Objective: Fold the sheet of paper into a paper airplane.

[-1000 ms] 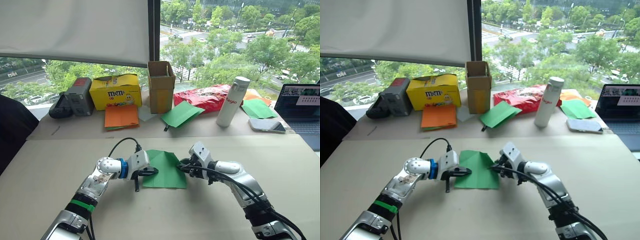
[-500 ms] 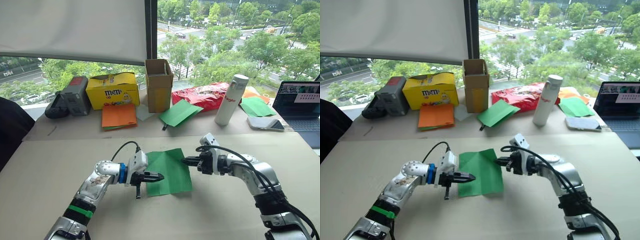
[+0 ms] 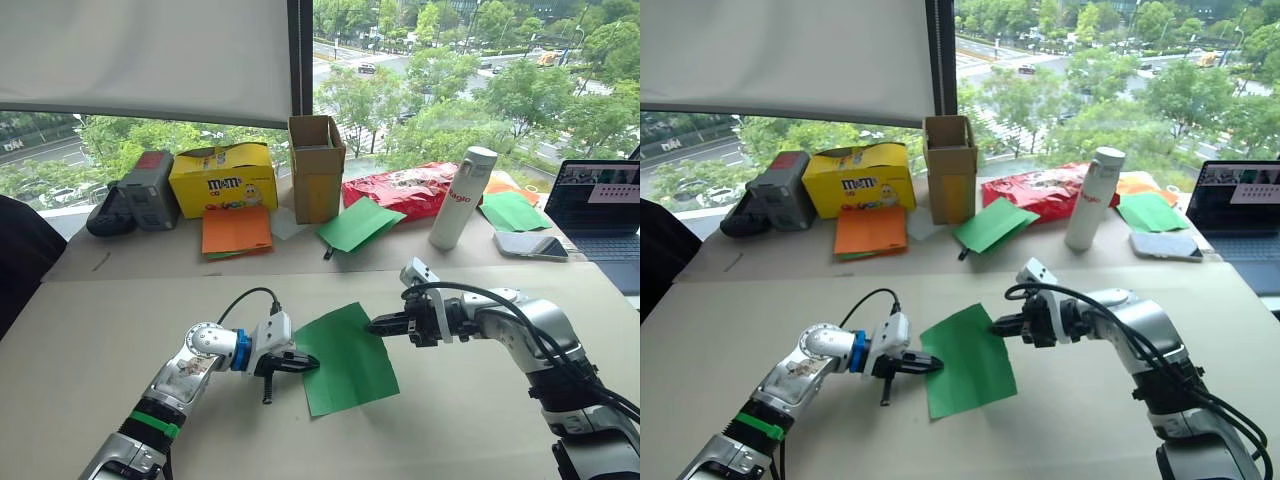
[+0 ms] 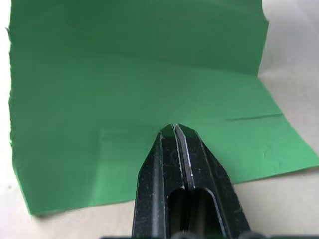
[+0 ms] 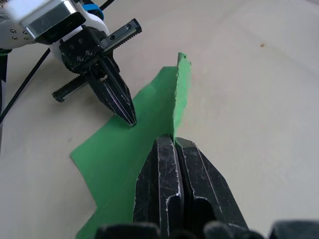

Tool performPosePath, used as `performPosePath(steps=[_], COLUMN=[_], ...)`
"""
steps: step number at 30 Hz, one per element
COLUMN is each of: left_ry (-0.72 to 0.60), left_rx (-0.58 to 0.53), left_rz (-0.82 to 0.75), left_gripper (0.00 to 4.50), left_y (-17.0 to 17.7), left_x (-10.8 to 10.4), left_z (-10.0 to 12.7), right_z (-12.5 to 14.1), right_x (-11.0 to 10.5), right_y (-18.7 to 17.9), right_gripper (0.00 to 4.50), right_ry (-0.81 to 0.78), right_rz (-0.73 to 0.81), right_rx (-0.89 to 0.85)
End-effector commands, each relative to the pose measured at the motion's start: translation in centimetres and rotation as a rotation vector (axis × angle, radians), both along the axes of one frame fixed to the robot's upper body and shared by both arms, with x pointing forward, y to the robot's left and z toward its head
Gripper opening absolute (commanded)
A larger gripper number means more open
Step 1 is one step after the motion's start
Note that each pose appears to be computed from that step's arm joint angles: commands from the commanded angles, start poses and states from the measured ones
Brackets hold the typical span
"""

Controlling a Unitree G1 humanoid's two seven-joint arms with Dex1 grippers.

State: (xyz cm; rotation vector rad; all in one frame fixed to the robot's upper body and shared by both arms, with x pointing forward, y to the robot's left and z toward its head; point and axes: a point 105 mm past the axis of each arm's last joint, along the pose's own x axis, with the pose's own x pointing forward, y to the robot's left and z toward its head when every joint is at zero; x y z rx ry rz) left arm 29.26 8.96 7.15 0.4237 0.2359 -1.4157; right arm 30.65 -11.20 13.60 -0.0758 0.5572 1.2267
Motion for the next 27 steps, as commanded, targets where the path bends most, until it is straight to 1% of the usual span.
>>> performPosePath(steps=[1, 2, 8, 13, 15, 17, 20, 22, 27], left_ry=[-0.032, -0.033, -0.022, -0.020, -0.015, -0.013, -0.014, -0.015, -0.017], left_rx=[0.087, 0.106, 0.111, 0.095, 0.081, 0.072, 0.066, 0.065, 0.065], left_rz=[-0.021, -0.027, -0.012, -0.009, -0.010, -0.010, -0.009, -0.009, -0.008], left_gripper=[0.00, 0.00, 0.00, 0.00, 0.00, 0.00, 0.00, 0.00, 0.00], left_y=[0.4, 0.5, 0.7, 0.5, 0.4, 0.2, 0.1, 0.1, 0.1], left_x=[-0.4, -0.6, -0.8, -0.8, -0.9, -0.9, -0.8, -0.8, -0.7], left_z=[-1.6, -2.0, -2.9, -2.8, -2.7, -2.7, -2.6, -2.5, -2.5], right_z=[0.3, 0.2, 0.2, 0.4, 0.6, 0.7, 0.9, 1.1, 1.3], right_x=[-0.4, -0.4, -0.9, -0.1, 0.4, 0.4, -0.1, -0.5, -0.8], right_y=[0.1, 0.1, 0.9, 0.7, 0.5, 0.6, 1.3, 1.9, 3.1], right_gripper=[0.03, 0.03, 0.03, 0.03, 0.03, 0.03, 0.91, 1.59, 3.32], right_ry=[0.048, 0.067, 0.174, 0.186, 0.215, 0.266, 0.339, 0.385, 0.419], right_rz=[-0.022, -0.032, -0.066, -0.121, -0.160, -0.173, -0.174, -0.171, -0.189], right_rx=[0.046, 0.056, 0.160, 0.200, 0.242, 0.290, 0.376, 0.431, 0.503])
